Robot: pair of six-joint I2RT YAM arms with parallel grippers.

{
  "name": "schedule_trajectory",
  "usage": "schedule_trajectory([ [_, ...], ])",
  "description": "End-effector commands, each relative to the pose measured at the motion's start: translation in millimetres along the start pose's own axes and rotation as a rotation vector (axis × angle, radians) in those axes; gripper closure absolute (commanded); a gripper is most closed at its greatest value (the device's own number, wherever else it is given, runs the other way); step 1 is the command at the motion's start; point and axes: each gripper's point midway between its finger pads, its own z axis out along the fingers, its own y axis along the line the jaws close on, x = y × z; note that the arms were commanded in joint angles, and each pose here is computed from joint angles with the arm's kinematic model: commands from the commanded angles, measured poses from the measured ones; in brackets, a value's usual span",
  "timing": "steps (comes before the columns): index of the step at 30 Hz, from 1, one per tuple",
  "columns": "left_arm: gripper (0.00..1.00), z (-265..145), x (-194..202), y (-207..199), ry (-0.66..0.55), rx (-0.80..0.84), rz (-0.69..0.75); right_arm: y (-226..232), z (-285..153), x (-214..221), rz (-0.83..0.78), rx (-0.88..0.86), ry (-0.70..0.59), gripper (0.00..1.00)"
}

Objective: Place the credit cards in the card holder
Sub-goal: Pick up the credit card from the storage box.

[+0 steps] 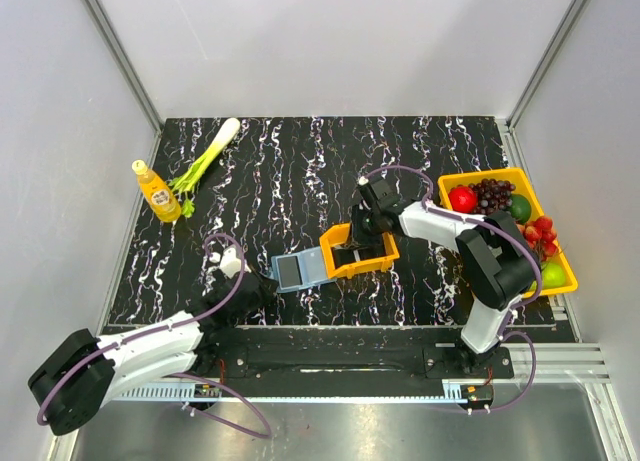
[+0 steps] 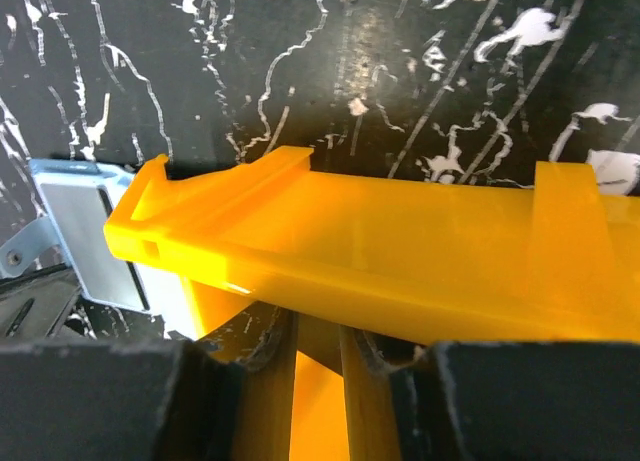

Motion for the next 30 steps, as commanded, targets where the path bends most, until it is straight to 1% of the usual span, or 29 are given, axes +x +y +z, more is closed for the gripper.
schedule_trajectory([
  [1,1.00,-0.4,-13.6,-25.6,-0.033,0.065,-0.007,40.8,-4.5,-2.4,0.000,-0.175,0.021,0.73],
  [13,1.00,0.7,-14.4,-25.5,-0.031,0.062,-0.010,62.5,-20.4,-4.7,0.011,-0.292,-0.003,0.76],
  [15,1.00,1.0,-14.4,-24.9,-0.030,0.060,-0.008,64.4,-23.6,-4.3,0.005,-0.308,-0.007,0.80],
  [18,1.00,1.1,-14.1,-24.6,-0.028,0.060,-0.008,65.3,-24.1,-3.1,0.004,-0.317,-0.004,0.81],
  [30,1.00,1.0,-14.2,-22.5,-0.030,0.056,-0.014,60.6,-15.3,0.6,0.004,-0.300,0.015,0.79],
])
